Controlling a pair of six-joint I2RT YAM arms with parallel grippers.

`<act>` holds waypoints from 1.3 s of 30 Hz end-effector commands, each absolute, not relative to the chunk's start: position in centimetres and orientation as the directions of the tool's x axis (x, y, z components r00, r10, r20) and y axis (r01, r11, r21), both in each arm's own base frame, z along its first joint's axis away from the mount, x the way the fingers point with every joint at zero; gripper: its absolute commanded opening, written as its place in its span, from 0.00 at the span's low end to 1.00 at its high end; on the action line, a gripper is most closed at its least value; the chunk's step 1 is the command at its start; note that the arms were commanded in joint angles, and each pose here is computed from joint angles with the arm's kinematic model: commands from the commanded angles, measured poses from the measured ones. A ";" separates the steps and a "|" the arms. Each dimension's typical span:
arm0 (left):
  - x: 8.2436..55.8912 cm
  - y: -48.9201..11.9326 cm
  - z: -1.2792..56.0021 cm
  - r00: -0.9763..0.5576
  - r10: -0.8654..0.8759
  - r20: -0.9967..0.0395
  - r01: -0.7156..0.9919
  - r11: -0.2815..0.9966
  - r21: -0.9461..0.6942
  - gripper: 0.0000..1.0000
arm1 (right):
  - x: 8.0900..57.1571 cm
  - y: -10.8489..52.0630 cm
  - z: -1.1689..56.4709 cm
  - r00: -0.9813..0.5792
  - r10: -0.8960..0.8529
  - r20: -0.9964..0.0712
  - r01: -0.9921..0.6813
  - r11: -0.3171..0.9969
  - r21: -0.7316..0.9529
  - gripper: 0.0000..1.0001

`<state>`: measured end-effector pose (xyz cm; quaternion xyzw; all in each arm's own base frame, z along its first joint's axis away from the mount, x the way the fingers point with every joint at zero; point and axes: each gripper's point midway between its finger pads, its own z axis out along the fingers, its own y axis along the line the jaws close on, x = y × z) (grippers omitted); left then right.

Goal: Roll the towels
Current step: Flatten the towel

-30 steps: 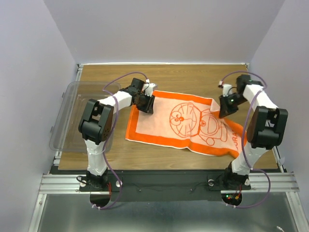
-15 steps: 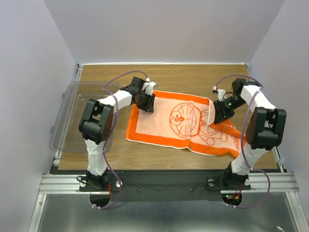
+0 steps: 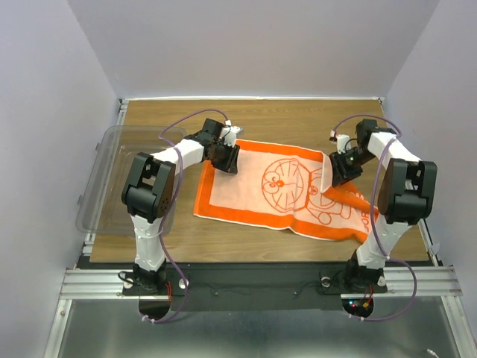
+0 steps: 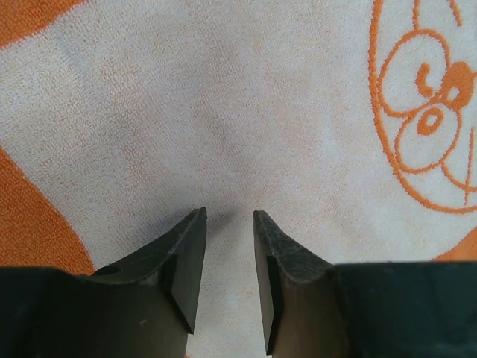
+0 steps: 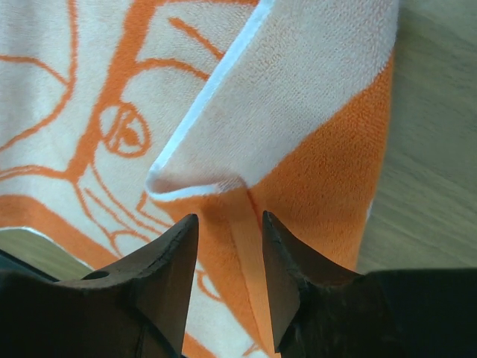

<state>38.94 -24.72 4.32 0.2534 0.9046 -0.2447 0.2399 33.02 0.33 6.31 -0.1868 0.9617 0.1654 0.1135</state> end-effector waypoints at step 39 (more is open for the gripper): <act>39.5 -16.1 6.6 -0.776 0.256 -0.576 0.411 0.899 -0.154 0.38 | 47.4 -16.2 7.8 -0.850 -0.191 -0.490 -0.167 0.982 -0.092 0.01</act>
